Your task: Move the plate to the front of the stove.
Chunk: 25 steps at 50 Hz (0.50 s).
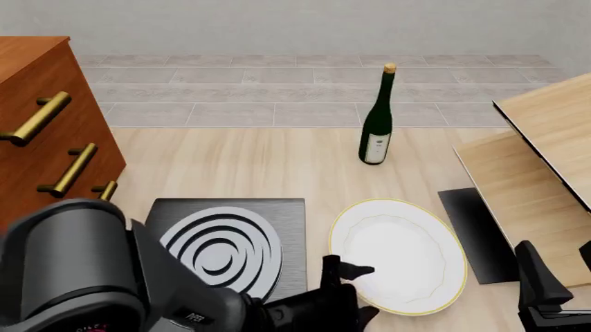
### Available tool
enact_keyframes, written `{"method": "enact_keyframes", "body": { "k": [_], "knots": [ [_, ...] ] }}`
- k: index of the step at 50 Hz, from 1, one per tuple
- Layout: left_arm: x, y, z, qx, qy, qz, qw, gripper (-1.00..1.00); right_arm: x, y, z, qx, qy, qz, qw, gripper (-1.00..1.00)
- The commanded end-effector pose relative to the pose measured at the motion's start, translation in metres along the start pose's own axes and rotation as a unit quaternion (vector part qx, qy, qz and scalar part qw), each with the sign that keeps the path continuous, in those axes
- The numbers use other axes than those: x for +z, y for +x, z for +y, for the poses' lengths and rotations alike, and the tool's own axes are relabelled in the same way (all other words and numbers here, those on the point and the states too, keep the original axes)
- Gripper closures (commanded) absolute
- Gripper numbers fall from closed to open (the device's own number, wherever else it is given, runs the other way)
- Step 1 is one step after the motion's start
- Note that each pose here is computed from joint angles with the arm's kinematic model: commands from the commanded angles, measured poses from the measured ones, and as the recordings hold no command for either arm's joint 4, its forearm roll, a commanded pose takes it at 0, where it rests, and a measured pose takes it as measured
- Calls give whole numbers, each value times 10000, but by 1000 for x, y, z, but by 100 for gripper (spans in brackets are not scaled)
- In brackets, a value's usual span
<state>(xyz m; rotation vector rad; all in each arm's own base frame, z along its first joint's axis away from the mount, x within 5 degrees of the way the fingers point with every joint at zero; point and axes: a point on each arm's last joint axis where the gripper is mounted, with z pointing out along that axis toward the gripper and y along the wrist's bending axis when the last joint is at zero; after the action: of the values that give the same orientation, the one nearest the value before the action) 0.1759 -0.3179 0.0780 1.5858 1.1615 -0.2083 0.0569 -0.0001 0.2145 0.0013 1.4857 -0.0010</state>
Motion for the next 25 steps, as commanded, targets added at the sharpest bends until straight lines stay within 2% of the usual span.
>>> {"method": "enact_keyframes", "body": {
  "k": [1, 3, 4, 8, 14, 25],
  "knots": [
    [25, 45, -21, 1798, 465, 722, 9800, -100, 0, 0, 0, 0, 0, 0, 10000, -100],
    [27, 48, -24, 1808, 521, 766, 9791, -100, 0, 0, 0, 0, 0, 0, 10000, -100],
    [28, 49, -23, 1800, 508, 775, 9793, 100, 0, 0, 0, 0, 0, 0, 10000, -100],
    [31, 53, -26, 1801, 575, 818, 9785, 100, 0, 0, 0, -1, -1, 0, 10000, -100],
    [23, 45, -35, 1808, 706, 753, 9781, 100, 0, 0, 0, 1, 0, -1, 10000, -100],
    [-9, 24, -49, 1946, 923, 532, 9751, 100, 0, 0, 0, 0, 0, 0, 10000, -100]
  ]
}}
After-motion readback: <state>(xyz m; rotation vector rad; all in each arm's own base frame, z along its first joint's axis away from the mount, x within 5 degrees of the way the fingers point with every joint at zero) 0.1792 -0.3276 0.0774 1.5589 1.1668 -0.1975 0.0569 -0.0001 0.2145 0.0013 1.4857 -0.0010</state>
